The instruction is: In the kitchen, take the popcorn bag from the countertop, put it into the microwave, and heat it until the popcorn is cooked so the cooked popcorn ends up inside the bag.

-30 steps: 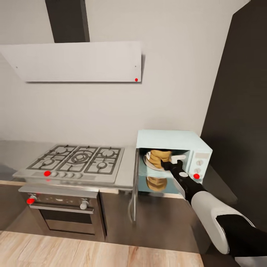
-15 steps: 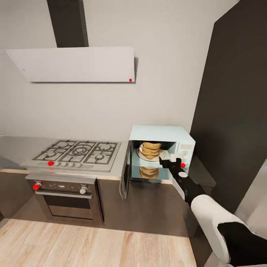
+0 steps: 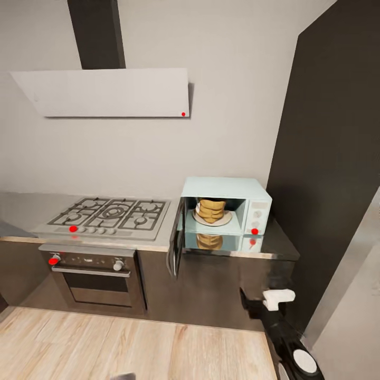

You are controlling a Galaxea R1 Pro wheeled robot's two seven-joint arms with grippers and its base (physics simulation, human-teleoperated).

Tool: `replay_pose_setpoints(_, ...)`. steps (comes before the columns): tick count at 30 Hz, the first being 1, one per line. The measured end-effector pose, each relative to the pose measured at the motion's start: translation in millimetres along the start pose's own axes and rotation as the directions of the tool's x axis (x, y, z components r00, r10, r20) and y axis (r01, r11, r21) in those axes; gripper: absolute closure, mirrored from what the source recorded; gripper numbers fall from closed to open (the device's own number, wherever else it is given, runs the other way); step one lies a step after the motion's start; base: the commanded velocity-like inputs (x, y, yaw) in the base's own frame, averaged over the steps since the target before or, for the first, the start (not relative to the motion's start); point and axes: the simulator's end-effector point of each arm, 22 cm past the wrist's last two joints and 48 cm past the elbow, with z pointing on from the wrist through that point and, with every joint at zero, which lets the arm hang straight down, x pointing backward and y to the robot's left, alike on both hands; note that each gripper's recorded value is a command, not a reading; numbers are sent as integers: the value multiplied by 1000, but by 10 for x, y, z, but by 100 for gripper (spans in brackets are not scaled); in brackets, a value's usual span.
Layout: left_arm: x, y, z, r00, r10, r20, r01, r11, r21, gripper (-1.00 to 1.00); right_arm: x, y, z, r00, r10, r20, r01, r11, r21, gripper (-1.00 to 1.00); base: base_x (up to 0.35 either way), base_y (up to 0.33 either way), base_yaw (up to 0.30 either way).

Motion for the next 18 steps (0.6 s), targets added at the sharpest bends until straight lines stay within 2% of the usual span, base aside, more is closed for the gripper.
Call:
replay_pose_setpoints(1,-316,-56,45,999,-2,53,2,1000,7,-100,186,25,-172,1000,3,-24,-3,1000,-7,-100,0,0,0)
replay_pose_setpoints(2,-654,-114,77,994,-7,107,6,1000,14,-100,275,49,-297,1000,5,-21,-6,1000,-14,-100,0,0,0)
replay_pose_setpoints(3,-1203,-205,101,981,-15,192,10,1000,27,-100,353,67,-444,1000,11,-4,-11,1000,-20,-100,0,0,0)
replay_pose_setpoints(4,-1587,-273,101,969,-19,248,11,999,36,-100,404,73,-535,1000,13,4,-13,1000,-22,-100,0,0,0)
replay_pose_setpoints(6,-2265,-449,66,941,-33,337,13,998,61,-100,512,90,-707,1000,17,13,-16,999,-27,-100,0,0,0)
replay_pose_setpoints(7,-2735,-620,17,921,-46,386,14,996,85,-100,592,115,-819,1000,17,11,-16,999,-34,-100,0,0,0)
replay_pose_setpoints(8,-3367,-832,-71,904,-56,424,8,994,113,-100,703,155,-945,1000,9,-2,-9,999,-49,-100,0,0,0)
replay_pose_setpoints(9,-3839,-992,-156,906,-58,418,0,991,135,-100,781,222,-1040,1000,-13,-10,12,997,-80,-100,0,0,0)
replay_pose_setpoints(10,-3857,-1025,-146,921,-53,386,-2,990,140,-100,802,260,-1075,1000,-21,-10,19,995,-97,-100,0,0,0)
replay_pose_setpoints(11,-3934,-1050,-159,928,-50,370,-4,990,144,-100,815,290,-1098,1000,-26,-9,24,994,-111,-100,0,0,0)
replay_pose_setpoints(12,-4047,-1065,-189,929,-48,368,-7,989,145,-100,836,310,-1112,999,-30,-11,28,992,-120,-100,0,0,0)
replay_pose_setpoints(13,-4173,-1078,-227,927,-46,373,-10,989,147,-100,861,323,-1122,999,-33,-15,30,992,-126,-100,0,0,0)
replay_pose_setpoints(18,-4957,-1105,-524,893,-52,448,-18,988,151,-100,913,356,-1141,999,-33,-24,30,990,-137,-100,0,0,0)
